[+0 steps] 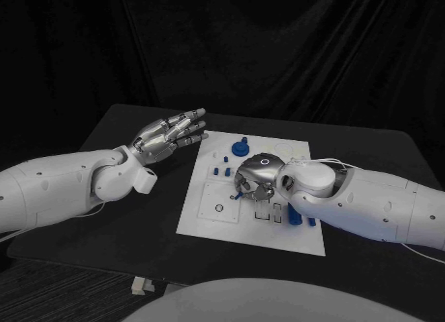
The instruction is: Assemble the parts on the task board
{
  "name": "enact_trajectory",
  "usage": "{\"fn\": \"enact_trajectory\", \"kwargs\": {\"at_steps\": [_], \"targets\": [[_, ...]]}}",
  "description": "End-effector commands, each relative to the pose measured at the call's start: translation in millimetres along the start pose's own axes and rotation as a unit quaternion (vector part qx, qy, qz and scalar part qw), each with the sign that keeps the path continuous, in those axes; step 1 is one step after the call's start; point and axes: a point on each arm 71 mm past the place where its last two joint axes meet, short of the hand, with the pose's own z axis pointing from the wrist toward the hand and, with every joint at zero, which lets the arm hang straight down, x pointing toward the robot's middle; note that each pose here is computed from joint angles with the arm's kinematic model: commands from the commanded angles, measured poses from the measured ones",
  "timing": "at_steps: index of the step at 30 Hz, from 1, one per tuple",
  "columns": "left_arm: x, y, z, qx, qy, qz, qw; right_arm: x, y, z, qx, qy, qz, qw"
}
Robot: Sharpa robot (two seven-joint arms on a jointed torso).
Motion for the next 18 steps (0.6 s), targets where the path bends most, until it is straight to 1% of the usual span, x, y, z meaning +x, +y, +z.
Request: {"fn": "enact_trajectory", "kwargs": {"at_steps": [1,6,13,15,18], "targets": [[1.1,-0.1,0.1,0.005,0.005,-0.007,1.0,-0.1,-0.4,-4.0,0.0,-0.016,-0.001,1.0],[0.6,-0.2,-0.5,0.004,0.004,-0.007,1.0,-3.9,-2.4,-9.1,0.005,-0.022,-0.001,1.0],[-0.5,-0.1,-1.4,0.003,0.001,0.001,1.0,-24.9,-4.3,-16.0,0.021,-0.031,-0.011,0.999],[-1.0,-0.2,-2.0,0.002,0.001,0.02,1.0,-32.1,-5.1,-17.3,0.024,-0.036,-0.015,0.999],[-2.0,-1.3,-3.9,0.006,0.0,0.071,0.997,-43.2,-7.8,-19.5,0.031,-0.045,-0.021,0.998]]}}
